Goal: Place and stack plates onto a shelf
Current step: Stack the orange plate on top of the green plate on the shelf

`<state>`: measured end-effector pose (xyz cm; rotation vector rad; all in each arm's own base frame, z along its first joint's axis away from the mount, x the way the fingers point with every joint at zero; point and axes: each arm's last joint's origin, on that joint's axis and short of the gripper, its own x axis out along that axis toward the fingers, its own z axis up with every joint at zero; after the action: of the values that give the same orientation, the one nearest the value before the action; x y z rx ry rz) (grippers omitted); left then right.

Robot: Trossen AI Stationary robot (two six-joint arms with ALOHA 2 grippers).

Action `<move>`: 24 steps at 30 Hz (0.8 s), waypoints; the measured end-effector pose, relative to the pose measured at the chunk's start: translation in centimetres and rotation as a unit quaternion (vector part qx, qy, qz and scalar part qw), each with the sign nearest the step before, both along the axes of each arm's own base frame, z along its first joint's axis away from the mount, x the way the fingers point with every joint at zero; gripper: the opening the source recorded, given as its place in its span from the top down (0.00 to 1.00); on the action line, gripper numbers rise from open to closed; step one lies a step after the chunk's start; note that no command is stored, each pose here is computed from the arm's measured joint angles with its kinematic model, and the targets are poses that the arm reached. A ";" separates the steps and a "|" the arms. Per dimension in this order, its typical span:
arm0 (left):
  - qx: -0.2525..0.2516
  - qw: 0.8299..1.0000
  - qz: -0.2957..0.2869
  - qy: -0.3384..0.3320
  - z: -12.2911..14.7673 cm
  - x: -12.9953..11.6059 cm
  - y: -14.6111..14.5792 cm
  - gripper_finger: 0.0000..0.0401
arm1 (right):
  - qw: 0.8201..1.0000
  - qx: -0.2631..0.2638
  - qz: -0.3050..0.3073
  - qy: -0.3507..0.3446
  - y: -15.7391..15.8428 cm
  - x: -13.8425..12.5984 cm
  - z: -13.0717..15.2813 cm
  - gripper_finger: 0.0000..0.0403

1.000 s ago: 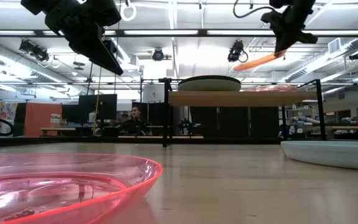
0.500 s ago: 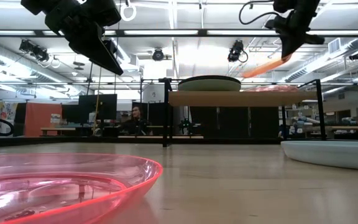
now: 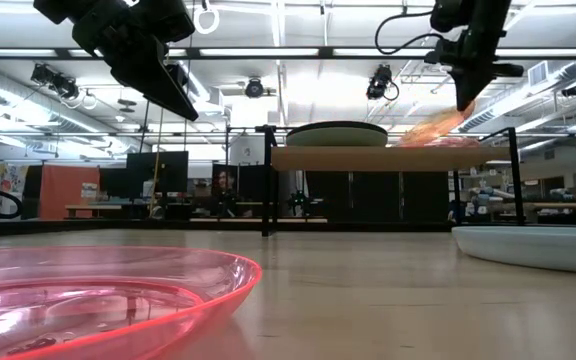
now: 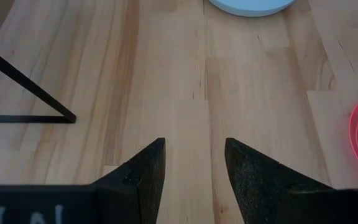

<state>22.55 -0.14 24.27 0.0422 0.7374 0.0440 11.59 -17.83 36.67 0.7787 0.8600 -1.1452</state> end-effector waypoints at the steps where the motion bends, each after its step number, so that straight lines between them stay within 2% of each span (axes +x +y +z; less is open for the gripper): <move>1: 0.000 1.000 0.000 0.000 0.0 0.0 0.0 0.57 | 1.000 -0.002 -0.001 0.000 0.0 0.0 -0.1 0.97; 7: 0.000 1.000 0.000 0.000 0.0 0.0 0.0 0.57 | 1.000 -0.017 -0.013 -0.015 -0.4 0.2 0.1 0.96; 24: 0.000 1.000 0.000 0.000 0.0 0.0 0.0 0.57 | 1.000 -0.016 -0.013 -0.015 -0.3 0.2 0.1 0.95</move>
<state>22.55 -0.13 24.27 0.0421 0.7374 0.0442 11.80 -18.18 36.72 0.7802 0.8068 -1.1651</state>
